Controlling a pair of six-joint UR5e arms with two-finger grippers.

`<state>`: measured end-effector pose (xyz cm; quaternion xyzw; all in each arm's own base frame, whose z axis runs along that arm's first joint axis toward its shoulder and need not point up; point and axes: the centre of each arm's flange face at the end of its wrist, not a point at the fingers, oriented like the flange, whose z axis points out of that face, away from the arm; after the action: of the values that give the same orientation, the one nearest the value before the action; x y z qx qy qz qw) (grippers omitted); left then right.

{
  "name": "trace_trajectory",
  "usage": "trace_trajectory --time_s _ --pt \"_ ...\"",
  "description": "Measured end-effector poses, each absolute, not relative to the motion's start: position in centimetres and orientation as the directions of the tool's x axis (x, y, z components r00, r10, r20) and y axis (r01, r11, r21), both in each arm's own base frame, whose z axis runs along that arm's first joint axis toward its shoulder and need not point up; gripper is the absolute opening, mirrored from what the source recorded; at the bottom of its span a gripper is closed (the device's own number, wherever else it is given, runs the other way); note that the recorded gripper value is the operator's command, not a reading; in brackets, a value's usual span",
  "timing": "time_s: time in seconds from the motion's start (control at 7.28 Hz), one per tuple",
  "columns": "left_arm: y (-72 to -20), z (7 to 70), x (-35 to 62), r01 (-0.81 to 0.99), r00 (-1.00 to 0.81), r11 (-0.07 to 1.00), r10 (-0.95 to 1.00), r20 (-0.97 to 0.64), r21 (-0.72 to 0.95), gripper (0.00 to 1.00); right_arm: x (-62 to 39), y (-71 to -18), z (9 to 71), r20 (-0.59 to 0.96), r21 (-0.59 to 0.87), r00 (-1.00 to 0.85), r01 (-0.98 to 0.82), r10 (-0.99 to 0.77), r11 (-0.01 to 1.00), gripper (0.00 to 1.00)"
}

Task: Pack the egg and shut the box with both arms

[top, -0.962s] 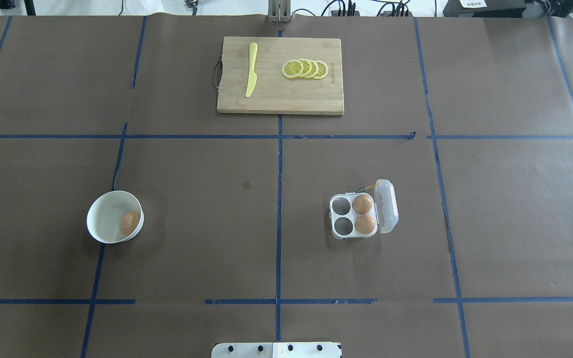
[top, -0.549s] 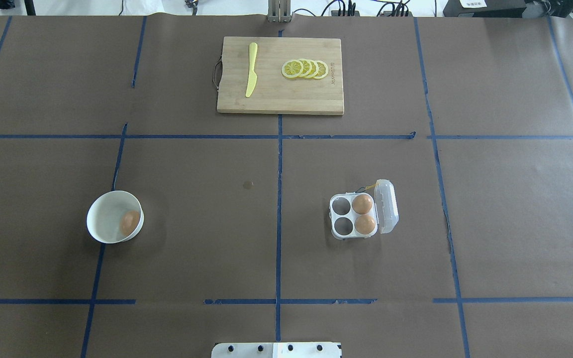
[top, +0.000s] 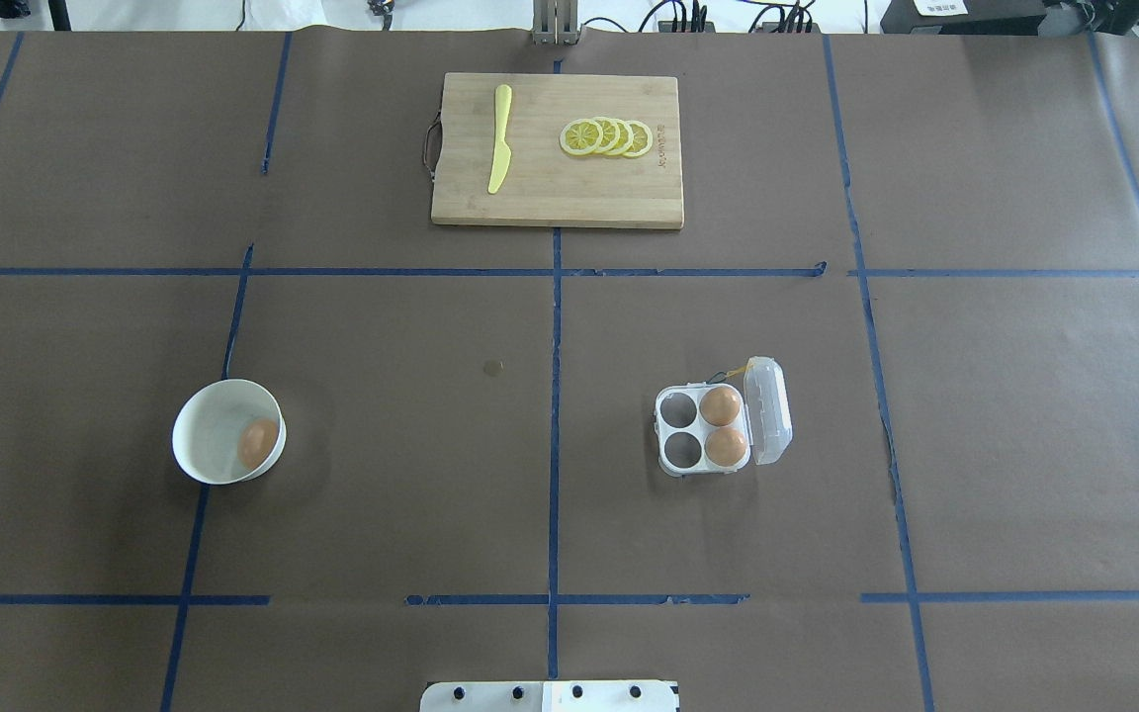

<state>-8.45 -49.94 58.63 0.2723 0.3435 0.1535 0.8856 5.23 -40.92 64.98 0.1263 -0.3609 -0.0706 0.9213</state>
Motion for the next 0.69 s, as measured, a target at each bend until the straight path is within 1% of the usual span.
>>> trace_trajectory --time_s 0.27,0.55,0.69 --pt "-50.5 56.4 -8.2 -0.073 0.709 0.673 0.554 -0.436 0.736 1.00 5.2 -41.3 64.4 0.643 0.305 0.729 0.037 -0.235 0.952 1.00" --pt "-50.3 54.8 -7.4 -0.038 0.672 0.609 0.602 -0.431 0.792 1.00 5.1 -41.7 63.6 0.643 0.331 0.723 0.035 -0.253 0.943 1.00" --pt "-50.0 54.1 -5.4 -0.054 0.637 0.567 0.653 -0.409 0.822 1.00 4.9 -41.8 63.2 0.655 0.338 0.709 0.035 -0.262 0.940 1.00"
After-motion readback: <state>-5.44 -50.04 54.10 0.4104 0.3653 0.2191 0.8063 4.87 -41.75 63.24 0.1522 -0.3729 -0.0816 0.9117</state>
